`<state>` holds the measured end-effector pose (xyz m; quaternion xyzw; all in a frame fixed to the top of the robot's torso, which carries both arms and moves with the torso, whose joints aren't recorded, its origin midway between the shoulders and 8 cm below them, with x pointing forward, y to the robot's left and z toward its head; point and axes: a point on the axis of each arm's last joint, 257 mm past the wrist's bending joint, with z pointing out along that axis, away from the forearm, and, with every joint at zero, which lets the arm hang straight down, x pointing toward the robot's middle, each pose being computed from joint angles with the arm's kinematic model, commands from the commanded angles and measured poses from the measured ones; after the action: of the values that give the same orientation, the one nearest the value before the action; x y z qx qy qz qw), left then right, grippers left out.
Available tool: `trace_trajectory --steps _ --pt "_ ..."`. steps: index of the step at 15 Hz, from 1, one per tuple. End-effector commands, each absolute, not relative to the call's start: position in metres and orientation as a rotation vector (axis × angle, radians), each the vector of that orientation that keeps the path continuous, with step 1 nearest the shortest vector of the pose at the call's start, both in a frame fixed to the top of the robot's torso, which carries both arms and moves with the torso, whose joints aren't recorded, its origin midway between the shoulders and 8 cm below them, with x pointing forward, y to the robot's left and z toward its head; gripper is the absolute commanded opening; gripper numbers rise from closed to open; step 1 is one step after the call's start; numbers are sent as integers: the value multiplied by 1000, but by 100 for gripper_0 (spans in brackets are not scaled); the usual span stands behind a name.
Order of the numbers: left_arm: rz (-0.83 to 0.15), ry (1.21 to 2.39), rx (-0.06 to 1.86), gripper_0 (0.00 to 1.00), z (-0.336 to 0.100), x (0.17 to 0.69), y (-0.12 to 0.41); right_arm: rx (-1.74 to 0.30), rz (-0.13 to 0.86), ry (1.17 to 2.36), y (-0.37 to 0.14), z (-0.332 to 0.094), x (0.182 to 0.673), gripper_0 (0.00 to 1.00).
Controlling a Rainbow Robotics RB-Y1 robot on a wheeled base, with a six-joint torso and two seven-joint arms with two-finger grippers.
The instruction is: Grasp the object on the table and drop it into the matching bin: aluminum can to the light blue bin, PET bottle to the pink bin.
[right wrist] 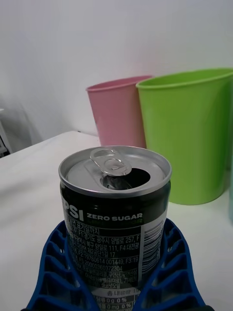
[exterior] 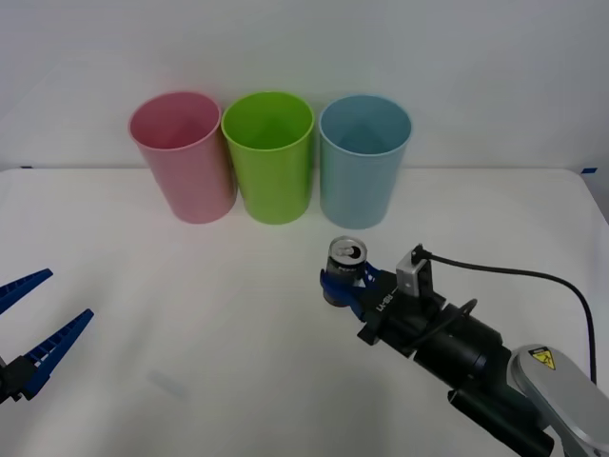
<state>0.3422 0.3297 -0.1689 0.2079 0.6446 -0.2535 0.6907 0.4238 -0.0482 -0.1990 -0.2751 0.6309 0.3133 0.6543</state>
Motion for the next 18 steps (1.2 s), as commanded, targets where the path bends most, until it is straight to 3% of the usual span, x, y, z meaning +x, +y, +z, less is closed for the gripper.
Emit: trace_trajectory --steps 1,8,11,18 --pt "-567 1441 465 100 -169 342 330 -582 727 1414 -66 -171 417 0" --pt "-567 1441 465 100 -169 342 330 -494 778 1316 -84 -89 434 0" --pt "-567 1441 465 100 -169 342 330 -452 718 1255 -89 -50 464 0" --pt "-567 1441 465 100 -169 342 330 -420 659 1242 -94 -16 545 0"
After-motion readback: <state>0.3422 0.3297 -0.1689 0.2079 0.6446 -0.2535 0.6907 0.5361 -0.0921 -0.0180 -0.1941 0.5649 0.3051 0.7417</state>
